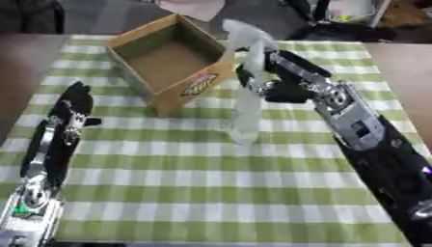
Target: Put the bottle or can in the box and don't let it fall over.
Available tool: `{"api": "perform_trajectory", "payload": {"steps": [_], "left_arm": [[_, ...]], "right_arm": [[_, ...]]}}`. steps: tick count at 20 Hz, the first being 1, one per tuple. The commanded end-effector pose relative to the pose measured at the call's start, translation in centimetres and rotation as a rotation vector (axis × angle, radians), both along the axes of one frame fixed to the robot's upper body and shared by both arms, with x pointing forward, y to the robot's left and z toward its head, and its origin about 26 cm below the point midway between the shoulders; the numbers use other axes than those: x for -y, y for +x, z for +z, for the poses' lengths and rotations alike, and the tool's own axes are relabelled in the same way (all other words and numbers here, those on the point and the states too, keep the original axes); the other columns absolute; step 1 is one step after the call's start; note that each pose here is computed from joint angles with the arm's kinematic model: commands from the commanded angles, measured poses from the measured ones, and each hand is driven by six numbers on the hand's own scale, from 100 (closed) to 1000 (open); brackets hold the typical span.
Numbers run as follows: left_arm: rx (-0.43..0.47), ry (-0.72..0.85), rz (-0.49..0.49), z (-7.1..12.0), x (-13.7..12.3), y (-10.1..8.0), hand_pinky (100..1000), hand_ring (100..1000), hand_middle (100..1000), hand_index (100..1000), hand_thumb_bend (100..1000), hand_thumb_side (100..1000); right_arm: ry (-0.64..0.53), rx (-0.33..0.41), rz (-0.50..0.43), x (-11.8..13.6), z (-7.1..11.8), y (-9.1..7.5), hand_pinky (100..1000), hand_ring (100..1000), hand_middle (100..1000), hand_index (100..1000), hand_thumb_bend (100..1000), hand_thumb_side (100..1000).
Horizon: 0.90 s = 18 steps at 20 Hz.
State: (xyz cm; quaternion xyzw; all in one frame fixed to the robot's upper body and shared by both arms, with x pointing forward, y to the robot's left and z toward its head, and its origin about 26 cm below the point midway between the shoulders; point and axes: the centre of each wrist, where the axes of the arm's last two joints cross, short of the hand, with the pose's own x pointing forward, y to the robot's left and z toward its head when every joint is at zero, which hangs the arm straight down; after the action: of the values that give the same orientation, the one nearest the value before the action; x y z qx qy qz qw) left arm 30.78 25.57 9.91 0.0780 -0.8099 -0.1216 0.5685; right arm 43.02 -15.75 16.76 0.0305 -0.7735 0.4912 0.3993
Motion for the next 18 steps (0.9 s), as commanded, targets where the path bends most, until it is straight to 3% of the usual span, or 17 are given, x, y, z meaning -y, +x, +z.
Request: {"api": "perform_trajectory", "payload": {"steps": [1, 13, 18], "left_arm": [[0.033, 0.001, -0.015, 0.9, 0.1, 0.1, 731, 1000, 1000, 905, 442, 838], [0.041, -0.001, -0.02, 1.1, 0.3, 0.1, 731, 1000, 1000, 904, 445, 836], [0.042, -0.001, -0.02, 1.2, 0.3, 0.2, 730, 1000, 1000, 904, 446, 837]], "right_arm": [[-0.004, 0.022, -0.006, -0.2, 0.9, 0.3, 860, 809, 970, 1000, 100, 623], [-0.082, -0.02, -0.033, -0.5, -1.6, 1.3, 861, 810, 970, 1000, 100, 609], [-0.111, -0.03, -0.044, -0.5, -2.7, 1.6, 862, 811, 970, 971, 100, 552]]}}
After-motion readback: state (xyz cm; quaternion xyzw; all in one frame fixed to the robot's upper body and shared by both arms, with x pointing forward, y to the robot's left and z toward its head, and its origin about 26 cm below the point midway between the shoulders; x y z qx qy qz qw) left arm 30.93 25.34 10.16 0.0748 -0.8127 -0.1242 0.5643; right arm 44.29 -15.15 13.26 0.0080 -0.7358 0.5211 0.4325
